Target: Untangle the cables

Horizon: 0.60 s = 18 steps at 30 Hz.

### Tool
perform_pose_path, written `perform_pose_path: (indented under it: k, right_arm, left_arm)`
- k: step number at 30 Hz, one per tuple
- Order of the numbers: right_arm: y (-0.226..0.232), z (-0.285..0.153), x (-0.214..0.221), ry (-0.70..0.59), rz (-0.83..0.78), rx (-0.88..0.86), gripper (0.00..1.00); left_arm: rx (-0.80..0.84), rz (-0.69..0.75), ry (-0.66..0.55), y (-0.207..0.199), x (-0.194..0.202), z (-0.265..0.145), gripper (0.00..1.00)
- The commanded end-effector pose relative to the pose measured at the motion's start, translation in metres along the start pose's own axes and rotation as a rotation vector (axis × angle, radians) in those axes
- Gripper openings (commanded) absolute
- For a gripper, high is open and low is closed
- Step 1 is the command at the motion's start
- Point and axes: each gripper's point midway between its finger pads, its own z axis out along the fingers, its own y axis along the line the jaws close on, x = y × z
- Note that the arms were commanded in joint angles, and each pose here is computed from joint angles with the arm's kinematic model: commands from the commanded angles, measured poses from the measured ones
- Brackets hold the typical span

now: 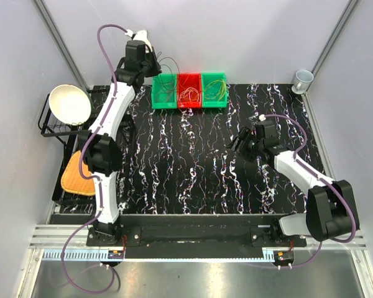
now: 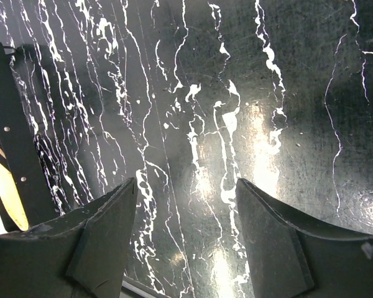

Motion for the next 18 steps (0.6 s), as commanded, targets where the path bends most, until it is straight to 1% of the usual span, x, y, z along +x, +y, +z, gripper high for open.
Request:
perform_pose_path:
  k: [1,2,3,5,6,8,13,18]
  right_arm:
    - [0.003,0.005,-0.003,-0.009,-0.016,-0.035,0.7]
    - [0.003,0.006,-0.002,-0.006,-0.015,-0.035,0.7]
    - [0.003,0.007,-0.002,-0.005,-0.013,-0.036,0.7]
    - [0.0,0.009,0.0,0.004,-0.01,-0.03,0.7]
    - [0.001,0.01,-0.001,0.003,-0.01,-0.031,0.7]
    - [-0.001,0.012,0.001,0.01,-0.01,-0.029,0.7]
    - [-0.002,0.016,0.003,0.021,-0.003,-0.031,0.7]
    - [-0.003,0.021,0.006,0.036,0.001,-0.034,0.7]
  left_arm:
    - [0.047,-0.033,-0.139,0.002,-0.024,0.027,0.0]
    - [0.059,-0.04,-0.164,0.002,-0.029,0.031,0.0]
    - [0.062,-0.048,-0.152,0.005,-0.02,0.043,0.0]
    - [0.079,-0.056,-0.181,0.004,-0.027,0.051,0.0]
    - [0.072,-0.062,-0.171,0.009,-0.019,0.062,0.0]
    - [0.079,-0.069,-0.189,0.011,-0.021,0.069,0.0]
    - [0.006,-0.073,-0.179,0.035,0.007,0.095,0.0]
    - [-0.021,-0.078,-0.132,0.051,0.035,0.112,0.0]
